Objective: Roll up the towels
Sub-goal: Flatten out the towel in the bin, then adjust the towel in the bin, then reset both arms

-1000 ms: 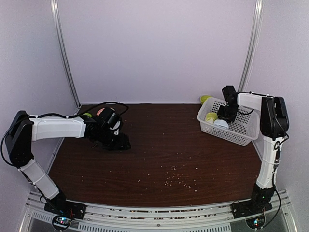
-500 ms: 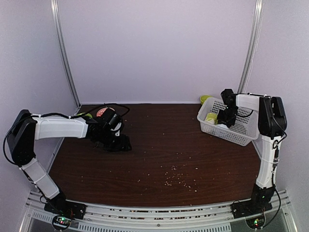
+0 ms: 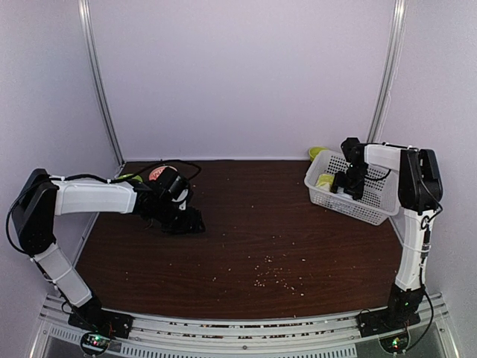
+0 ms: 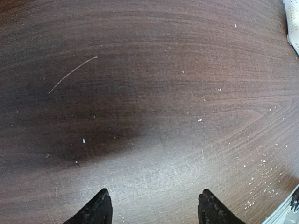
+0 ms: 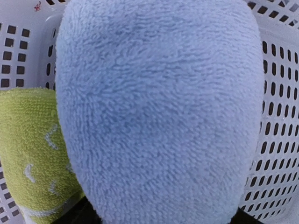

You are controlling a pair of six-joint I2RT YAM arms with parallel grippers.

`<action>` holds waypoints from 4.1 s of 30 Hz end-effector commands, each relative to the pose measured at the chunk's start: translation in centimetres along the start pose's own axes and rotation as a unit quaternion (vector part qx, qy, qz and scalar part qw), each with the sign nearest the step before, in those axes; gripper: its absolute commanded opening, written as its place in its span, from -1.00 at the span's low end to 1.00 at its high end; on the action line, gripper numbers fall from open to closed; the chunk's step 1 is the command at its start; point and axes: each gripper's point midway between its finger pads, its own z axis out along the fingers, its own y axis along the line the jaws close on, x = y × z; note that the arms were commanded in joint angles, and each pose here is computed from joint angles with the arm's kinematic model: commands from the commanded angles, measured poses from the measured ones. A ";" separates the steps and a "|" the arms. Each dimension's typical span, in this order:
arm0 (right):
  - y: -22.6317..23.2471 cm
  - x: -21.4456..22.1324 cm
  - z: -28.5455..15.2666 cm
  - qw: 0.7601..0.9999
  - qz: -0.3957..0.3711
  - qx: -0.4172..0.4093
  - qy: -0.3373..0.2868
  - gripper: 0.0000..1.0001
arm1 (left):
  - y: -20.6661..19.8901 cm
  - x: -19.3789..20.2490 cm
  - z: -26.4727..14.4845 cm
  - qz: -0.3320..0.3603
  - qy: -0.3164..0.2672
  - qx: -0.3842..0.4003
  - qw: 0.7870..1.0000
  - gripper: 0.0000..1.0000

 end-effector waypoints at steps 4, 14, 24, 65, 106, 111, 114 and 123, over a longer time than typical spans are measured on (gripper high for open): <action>0.7 -1.5 -4.7 0.999 0.003 -0.025 -0.030 0.84 | -0.4 -0.6 -0.4 -0.004 -0.013 0.016 1.000 0.28; 1.0 -3.3 -11.5 0.995 -0.003 -0.050 -0.087 1.00 | -1.1 -1.0 -0.4 0.001 -0.012 0.026 1.000 0.28; -0.4 -1.3 -6.7 0.998 0.004 -0.026 -0.062 -0.32 | -1.4 -1.4 -1.0 0.004 -0.009 0.026 1.000 0.27; -0.1 -7.2 -6.1 0.991 0.027 -0.012 -0.127 0.08 | -0.7 -1.3 -2.5 0.006 -0.009 -0.003 1.000 0.25; 1.4 -7.4 -19.1 0.963 0.048 -0.106 -0.242 0.56 | -0.4 -2.7 -5.2 0.013 -0.061 -0.014 0.998 0.24; 3.1 -1.2 -28.8 0.922 -0.011 -0.168 -0.348 0.57 | 0.0 -5.1 -9.1 0.039 -0.126 -0.029 0.991 0.28; 2.9 3.6 -33.3 0.895 -0.066 -0.172 -0.406 0.60 | 0.3 -6.8 -11.6 0.030 -0.164 -0.011 0.986 0.31; -1.7 13.0 -25.7 0.904 -0.013 -0.177 -0.388 1.00 | 2.3 -11.3 -21.8 0.049 -0.346 -0.007 0.937 0.42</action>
